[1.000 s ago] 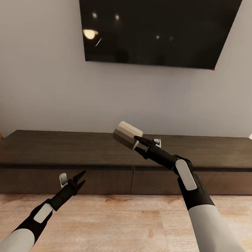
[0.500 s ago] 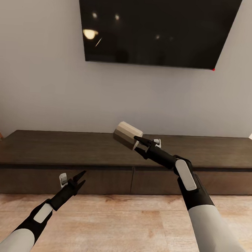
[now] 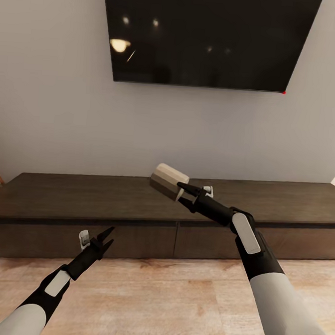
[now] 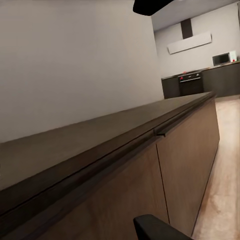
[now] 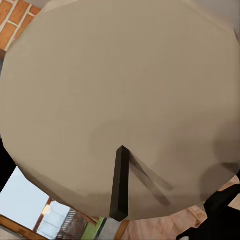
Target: Place each of the two pumpkins and all three candles from the living room inside a cabinet in the living room (use any cabinet), then make sure every cabinet is closed, and position the cauldron so it is next to a table in the living room.
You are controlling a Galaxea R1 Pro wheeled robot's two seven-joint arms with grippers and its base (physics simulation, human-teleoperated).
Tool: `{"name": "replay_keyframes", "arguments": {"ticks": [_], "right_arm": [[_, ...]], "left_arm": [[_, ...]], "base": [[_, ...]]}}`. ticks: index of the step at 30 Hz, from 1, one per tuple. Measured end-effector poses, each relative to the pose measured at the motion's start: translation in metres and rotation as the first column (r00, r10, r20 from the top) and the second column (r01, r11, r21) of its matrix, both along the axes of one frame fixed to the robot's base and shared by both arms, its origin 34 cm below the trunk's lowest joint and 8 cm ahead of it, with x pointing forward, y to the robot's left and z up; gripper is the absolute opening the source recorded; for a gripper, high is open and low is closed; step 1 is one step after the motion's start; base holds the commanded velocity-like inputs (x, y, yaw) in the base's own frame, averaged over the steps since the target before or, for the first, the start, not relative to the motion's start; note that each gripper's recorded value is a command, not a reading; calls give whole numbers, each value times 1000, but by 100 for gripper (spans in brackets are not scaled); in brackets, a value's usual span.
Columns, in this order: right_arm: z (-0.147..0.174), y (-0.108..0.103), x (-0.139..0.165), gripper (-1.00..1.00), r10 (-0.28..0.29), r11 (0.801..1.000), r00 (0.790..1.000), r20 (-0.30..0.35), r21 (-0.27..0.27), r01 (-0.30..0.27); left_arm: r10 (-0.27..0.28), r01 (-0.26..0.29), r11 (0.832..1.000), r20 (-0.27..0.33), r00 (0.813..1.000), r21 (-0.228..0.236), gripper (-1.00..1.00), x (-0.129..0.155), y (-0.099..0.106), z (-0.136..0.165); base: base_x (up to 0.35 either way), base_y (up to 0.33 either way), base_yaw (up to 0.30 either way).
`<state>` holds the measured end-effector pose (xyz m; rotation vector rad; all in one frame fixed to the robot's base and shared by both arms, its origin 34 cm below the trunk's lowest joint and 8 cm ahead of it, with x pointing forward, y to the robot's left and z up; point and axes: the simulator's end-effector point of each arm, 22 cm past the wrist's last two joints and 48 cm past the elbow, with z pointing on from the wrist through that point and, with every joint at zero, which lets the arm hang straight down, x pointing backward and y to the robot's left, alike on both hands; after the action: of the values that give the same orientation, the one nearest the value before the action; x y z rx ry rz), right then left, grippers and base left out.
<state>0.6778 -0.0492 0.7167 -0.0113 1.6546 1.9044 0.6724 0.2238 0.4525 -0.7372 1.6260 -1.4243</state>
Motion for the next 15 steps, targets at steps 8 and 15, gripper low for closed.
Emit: {"name": "replay_keyframes", "arguments": {"ticks": [8, 15], "right_arm": [[-4, 0, 0, -100, 0, 1000, 1000, -8, -4, 0], [-5, 0, -1, -100, 0, 1000, 1000, -11, -4, 0]], "left_arm": [[0, 0, 1000, 0, 1000, 0, 100, 0, 1, 0], [-1, 1, 1000, 2, 1000, -1, 100, 0, 1, 1]], "base": [[0, 0, 0], [0, 0, 0]]}}
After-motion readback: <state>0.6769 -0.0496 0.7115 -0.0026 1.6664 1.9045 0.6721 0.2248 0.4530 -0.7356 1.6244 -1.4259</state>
